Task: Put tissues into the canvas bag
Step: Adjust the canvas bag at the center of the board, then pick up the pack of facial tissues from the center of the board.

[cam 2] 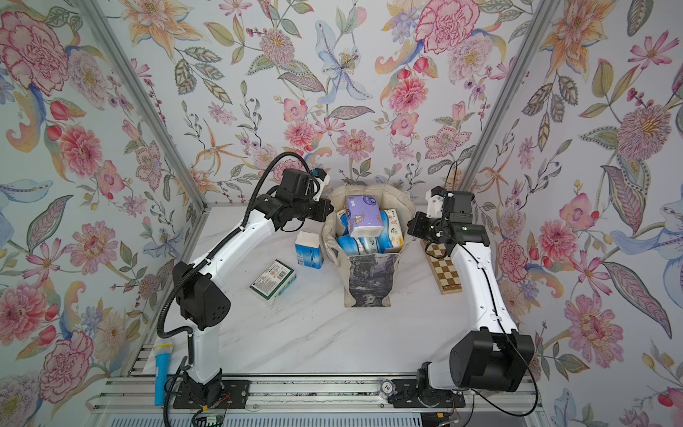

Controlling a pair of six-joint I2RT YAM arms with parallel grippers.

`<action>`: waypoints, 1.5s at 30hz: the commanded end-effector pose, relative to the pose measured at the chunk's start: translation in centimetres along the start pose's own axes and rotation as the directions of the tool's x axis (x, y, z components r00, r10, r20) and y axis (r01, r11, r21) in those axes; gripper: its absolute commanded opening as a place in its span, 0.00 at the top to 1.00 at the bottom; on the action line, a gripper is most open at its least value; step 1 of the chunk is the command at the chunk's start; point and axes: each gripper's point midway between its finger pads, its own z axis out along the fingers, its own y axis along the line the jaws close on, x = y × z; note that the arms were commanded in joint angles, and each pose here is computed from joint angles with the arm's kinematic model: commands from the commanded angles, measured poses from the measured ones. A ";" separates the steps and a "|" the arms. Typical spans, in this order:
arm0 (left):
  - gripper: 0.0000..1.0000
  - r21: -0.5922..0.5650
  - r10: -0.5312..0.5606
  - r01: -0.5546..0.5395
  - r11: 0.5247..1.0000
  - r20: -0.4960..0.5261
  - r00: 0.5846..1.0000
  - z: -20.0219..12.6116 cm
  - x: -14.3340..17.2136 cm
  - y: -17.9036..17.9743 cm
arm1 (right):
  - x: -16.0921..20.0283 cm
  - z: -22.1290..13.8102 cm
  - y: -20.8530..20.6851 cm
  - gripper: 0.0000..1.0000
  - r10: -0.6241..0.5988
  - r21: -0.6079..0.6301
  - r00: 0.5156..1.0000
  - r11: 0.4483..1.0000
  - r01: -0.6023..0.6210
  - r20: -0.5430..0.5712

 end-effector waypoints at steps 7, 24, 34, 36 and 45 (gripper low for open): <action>0.80 -0.049 0.061 -0.055 0.997 0.116 0.991 -1.3 -3.6 -0.5 | -0.3 -0.2 1.8 1.00 -0.076 -0.065 0.997 0.995 0.076 -0.001; 0.01 -0.462 0.142 -0.086 0.883 0.088 0.986 -14.5 -1.8 5.2 | -0.1 0.2 0.7 1.00 -0.080 -0.059 0.997 0.995 0.079 -0.014; 0.01 -0.457 -0.003 -0.080 0.886 -0.178 0.984 -15.3 13.0 8.8 | 0.1 0.0 1.1 0.99 -0.081 -0.081 0.997 0.994 0.079 -0.015; 0.01 -0.468 -0.030 -0.100 0.878 -0.262 0.965 -15.0 16.1 9.5 | 0.1 -0.1 1.2 1.00 -0.082 -0.081 0.997 0.993 0.081 -0.013; 0.01 -0.453 -0.085 -0.150 0.879 -0.457 0.885 -12.7 23.9 11.3 | 0.4 0.0 1.3 1.00 -0.084 -0.092 0.996 0.992 0.082 -0.019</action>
